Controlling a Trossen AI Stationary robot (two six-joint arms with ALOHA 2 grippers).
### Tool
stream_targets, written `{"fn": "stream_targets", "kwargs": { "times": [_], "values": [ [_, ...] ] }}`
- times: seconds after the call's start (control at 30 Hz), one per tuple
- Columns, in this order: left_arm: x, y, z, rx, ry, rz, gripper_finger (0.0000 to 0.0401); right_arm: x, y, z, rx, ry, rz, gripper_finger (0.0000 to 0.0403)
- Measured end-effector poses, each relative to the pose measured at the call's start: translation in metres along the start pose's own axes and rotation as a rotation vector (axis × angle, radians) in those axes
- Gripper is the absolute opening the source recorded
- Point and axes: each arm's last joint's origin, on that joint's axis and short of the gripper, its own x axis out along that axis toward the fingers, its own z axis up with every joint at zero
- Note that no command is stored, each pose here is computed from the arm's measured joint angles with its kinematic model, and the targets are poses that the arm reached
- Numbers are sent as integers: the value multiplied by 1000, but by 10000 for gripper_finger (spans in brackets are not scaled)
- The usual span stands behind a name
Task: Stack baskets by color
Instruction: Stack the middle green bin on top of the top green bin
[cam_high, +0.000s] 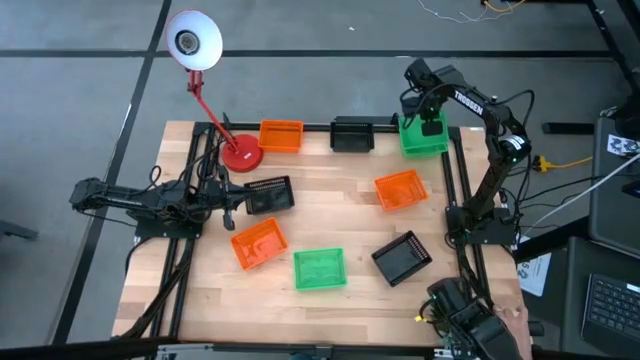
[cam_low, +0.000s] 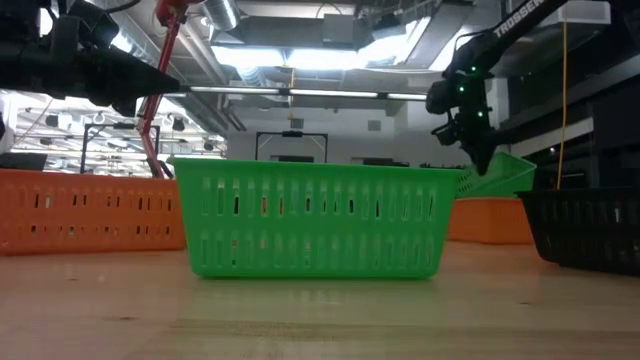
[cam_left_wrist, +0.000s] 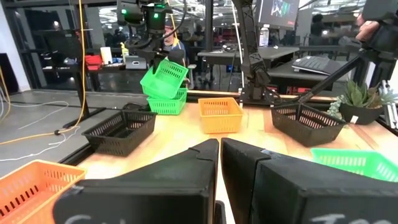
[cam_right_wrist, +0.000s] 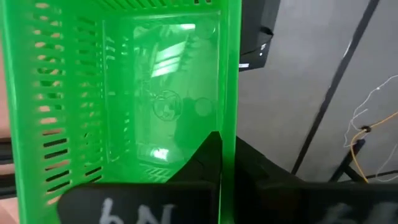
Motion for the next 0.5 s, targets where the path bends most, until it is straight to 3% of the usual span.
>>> {"fn": "stream_targets", "kwargs": {
  "times": [0.5],
  "values": [
    [0,0,0,0,0,2,11,-3,1,1,-32,0,4,16]
  ]
}}
